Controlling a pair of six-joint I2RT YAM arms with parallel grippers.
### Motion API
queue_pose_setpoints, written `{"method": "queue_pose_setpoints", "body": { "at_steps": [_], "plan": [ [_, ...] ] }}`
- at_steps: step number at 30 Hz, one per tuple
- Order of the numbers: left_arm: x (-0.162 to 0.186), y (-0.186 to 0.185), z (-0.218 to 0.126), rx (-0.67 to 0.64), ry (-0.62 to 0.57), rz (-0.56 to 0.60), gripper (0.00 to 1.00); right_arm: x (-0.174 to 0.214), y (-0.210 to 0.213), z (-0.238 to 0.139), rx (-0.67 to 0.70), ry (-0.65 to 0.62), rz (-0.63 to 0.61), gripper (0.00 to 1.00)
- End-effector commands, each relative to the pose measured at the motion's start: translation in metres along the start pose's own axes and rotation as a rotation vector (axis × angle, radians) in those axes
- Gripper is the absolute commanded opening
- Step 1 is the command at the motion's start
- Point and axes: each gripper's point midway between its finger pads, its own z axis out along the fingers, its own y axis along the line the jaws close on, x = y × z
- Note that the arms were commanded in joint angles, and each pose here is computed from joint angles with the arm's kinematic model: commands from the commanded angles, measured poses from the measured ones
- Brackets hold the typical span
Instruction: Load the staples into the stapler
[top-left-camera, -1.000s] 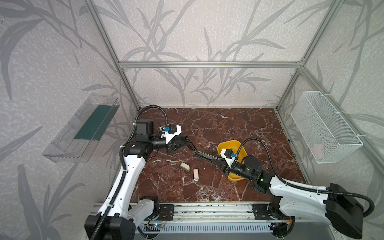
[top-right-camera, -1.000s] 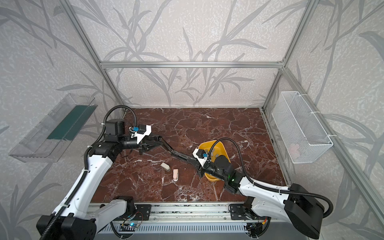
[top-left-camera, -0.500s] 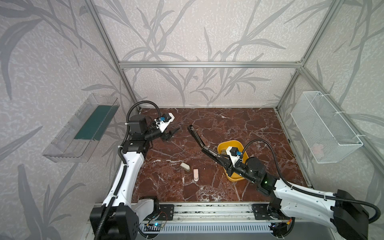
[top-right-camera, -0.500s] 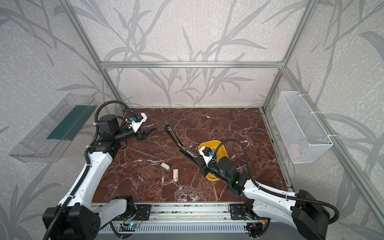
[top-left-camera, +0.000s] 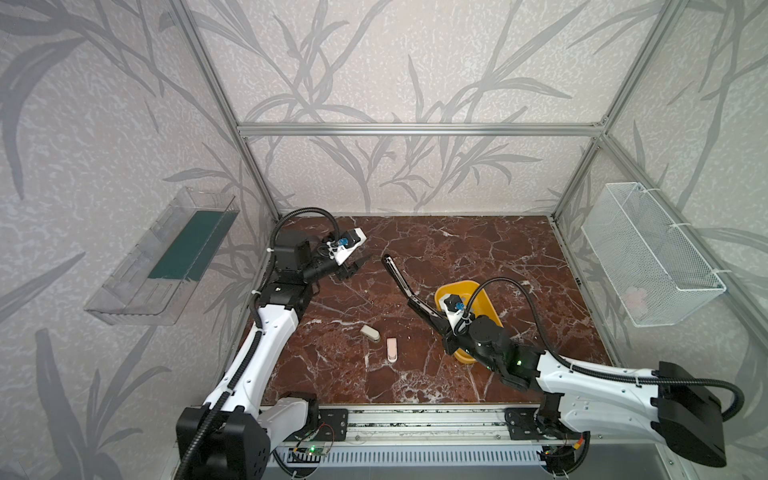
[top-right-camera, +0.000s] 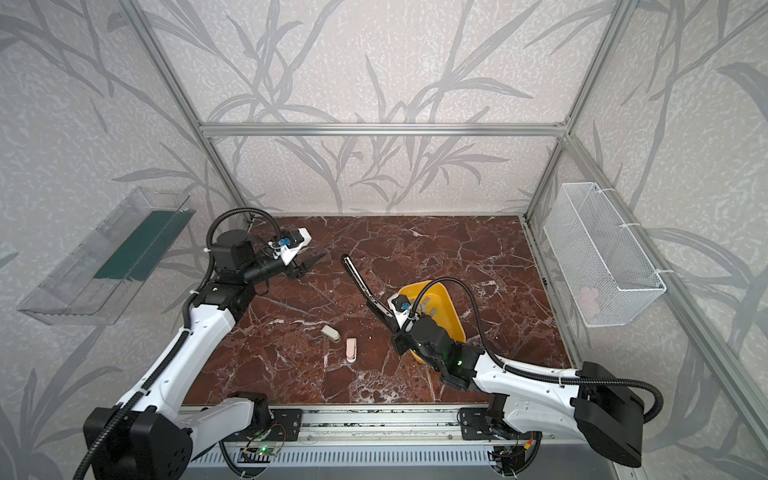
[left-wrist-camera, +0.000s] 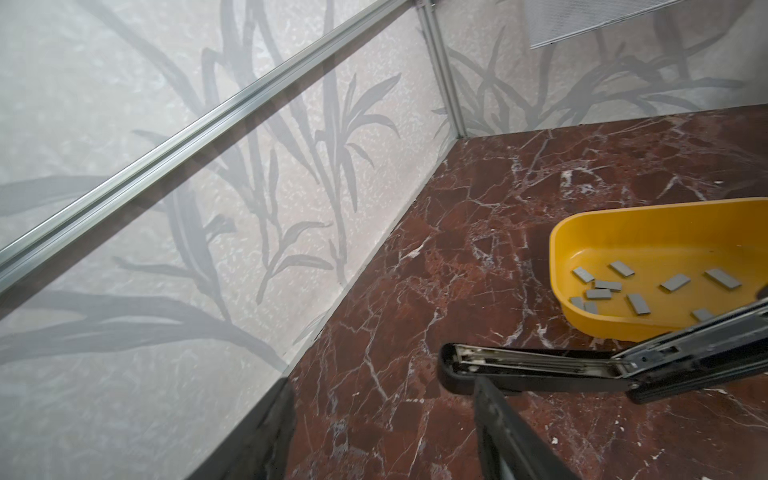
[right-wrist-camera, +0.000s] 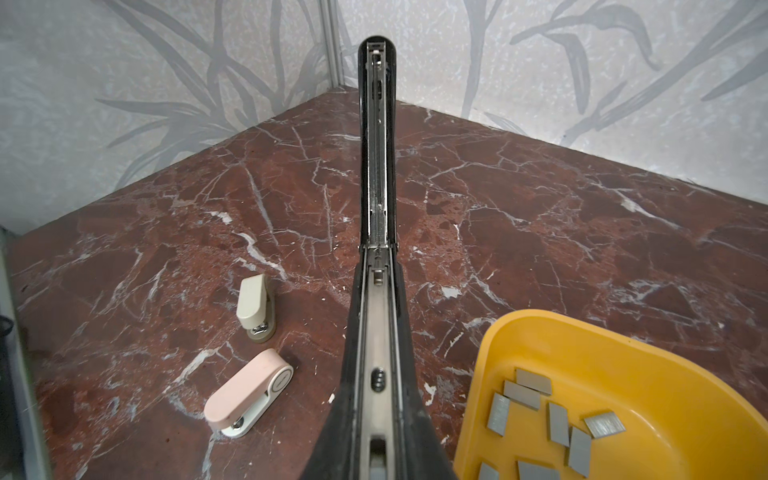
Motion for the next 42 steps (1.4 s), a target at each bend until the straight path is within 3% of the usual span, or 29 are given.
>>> {"method": "queue_pose_setpoints", "body": {
  "at_steps": [1, 13, 23, 29, 42],
  "plan": [
    [0.001, -0.012, 0.011, 0.031, 0.017, 0.045, 0.69, -0.032, -0.008, -0.001, 0.135, -0.09, 0.067, 0.0],
    [0.009, -0.03, 0.028, 0.093, 0.058, 0.046, 0.68, 0.015, 0.002, 0.052, 0.317, 0.043, 0.063, 0.0],
    [0.001, -0.035, 0.025, 0.109, 0.028, 0.058, 0.68, 0.044, 0.001, 0.07, 0.346, 0.041, 0.119, 0.0],
    [0.001, -0.036, 0.024, 0.113, 0.034, 0.066, 0.68, 0.09, 0.006, 0.092, 0.38, 0.194, 0.135, 0.0],
    [0.002, -0.038, 0.022, 0.115, 0.041, 0.084, 0.68, 0.124, -0.003, 0.094, 0.466, 0.305, 0.152, 0.0]
  ]
}}
